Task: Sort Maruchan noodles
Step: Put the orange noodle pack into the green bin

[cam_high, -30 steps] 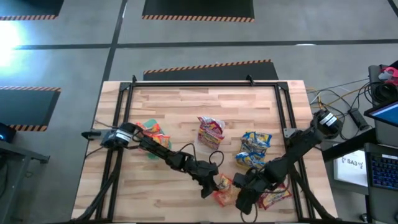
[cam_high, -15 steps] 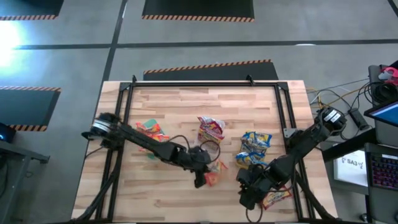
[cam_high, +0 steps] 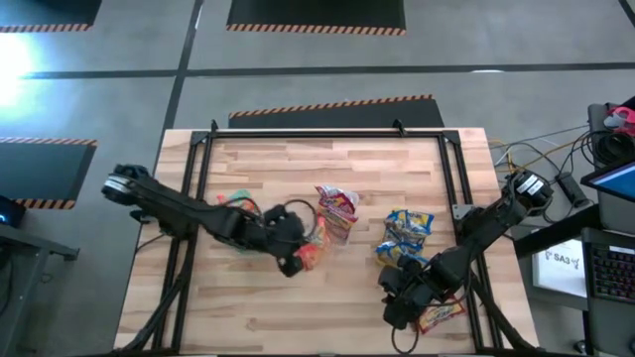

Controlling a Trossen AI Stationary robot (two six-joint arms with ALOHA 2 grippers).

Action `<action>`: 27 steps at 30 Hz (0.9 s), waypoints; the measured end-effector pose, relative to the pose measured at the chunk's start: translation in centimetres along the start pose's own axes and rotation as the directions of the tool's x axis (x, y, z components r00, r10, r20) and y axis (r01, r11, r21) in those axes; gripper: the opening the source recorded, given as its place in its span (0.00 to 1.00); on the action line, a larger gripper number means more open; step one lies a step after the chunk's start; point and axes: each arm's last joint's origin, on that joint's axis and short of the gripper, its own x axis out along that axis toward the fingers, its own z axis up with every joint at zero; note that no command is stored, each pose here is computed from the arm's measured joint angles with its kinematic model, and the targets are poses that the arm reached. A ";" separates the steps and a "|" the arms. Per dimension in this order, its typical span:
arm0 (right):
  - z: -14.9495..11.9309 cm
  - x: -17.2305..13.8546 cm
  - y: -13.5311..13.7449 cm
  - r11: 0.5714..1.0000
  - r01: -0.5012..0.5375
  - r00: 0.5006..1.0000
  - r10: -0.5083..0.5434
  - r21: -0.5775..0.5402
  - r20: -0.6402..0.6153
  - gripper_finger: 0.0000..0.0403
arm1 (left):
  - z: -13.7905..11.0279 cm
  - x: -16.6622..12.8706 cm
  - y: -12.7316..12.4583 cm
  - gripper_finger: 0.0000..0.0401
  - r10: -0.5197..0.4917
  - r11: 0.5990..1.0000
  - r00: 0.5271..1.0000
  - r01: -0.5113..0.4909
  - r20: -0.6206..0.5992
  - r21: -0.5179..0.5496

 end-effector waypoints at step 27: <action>0.2 0.0 0.0 0.987 0.014 0.999 -0.009 -0.157 0.031 0.33 | -3.2 -11.0 8.2 0.00 0.633 0.768 0.773 -0.634 -0.041 -0.093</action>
